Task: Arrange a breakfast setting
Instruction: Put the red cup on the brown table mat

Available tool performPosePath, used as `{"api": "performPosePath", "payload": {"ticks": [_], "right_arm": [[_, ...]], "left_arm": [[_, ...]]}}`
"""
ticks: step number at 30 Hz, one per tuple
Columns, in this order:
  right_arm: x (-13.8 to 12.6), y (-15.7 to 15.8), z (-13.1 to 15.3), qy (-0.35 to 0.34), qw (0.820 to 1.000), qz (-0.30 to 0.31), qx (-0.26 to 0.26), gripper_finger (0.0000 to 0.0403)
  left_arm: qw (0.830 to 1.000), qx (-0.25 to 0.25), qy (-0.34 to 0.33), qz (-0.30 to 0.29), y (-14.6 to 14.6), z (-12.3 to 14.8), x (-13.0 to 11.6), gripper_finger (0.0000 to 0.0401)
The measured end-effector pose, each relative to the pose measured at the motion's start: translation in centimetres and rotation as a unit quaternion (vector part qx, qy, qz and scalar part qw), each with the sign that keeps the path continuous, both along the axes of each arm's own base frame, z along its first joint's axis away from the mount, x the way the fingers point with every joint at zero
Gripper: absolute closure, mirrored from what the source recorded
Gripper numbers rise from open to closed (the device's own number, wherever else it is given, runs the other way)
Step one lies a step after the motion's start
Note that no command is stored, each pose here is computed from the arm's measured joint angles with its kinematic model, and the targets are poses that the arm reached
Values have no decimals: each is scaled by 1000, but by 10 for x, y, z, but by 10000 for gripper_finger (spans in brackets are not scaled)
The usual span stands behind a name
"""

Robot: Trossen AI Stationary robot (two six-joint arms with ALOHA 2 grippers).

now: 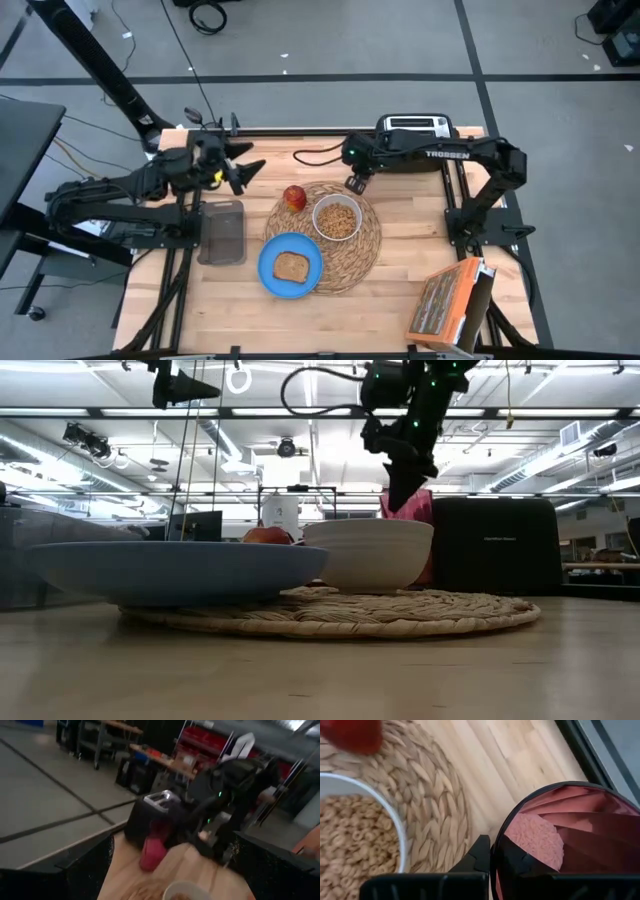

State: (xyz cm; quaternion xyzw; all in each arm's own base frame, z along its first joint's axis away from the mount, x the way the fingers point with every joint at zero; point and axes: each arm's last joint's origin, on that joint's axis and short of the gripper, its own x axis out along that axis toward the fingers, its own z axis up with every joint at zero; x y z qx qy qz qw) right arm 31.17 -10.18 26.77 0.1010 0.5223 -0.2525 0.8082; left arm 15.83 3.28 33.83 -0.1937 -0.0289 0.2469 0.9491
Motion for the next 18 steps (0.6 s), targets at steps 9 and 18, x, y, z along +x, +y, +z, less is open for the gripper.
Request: {"api": "performPosePath", "payload": {"ticks": [9, 18], "right_arm": [[3, -3, -9, -30, 999, -12, 2, 386], [3, 3, -15, -18, 1000, -9, -9, 383]], "left_arm": [[997, 2, 71, 2, 1, 7, -1, 1], [996, 6, 85, 7, 0, 19, -6, 1]]}}
